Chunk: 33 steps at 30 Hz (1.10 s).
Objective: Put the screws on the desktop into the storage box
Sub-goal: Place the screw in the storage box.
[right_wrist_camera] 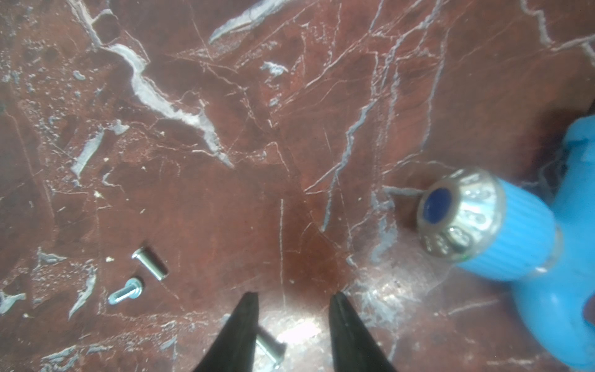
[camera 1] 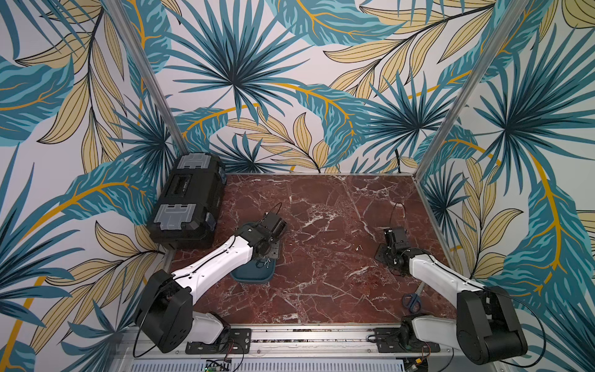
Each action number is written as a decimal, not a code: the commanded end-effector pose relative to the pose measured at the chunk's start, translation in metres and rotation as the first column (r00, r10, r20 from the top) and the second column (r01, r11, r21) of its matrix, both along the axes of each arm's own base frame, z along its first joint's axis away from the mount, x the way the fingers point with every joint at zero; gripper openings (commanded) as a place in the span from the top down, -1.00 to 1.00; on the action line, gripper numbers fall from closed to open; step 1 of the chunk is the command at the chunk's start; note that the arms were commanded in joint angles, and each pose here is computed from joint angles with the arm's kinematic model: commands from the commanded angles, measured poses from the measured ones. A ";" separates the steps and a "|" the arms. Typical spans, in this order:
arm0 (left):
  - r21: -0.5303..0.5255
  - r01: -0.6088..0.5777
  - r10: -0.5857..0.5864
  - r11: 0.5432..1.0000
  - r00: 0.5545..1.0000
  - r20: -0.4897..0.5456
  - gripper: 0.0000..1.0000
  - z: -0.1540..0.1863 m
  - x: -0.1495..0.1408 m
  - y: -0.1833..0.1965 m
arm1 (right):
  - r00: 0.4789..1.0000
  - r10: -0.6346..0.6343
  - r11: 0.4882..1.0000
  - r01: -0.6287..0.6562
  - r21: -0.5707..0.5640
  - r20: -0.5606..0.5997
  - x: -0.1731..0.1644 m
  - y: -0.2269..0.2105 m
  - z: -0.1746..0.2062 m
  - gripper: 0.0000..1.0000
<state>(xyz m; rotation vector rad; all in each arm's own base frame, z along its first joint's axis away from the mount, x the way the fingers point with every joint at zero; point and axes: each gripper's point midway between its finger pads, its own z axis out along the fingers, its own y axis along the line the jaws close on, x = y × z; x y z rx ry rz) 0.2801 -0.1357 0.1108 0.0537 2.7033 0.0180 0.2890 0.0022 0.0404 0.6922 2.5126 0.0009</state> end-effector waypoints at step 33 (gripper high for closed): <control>-0.071 0.112 -0.087 0.991 0.952 0.294 -0.56 0.108 -0.057 0.044 | 0.954 0.157 0.982 -0.125 0.139 -0.256 -0.026 0.035 -0.003 0.18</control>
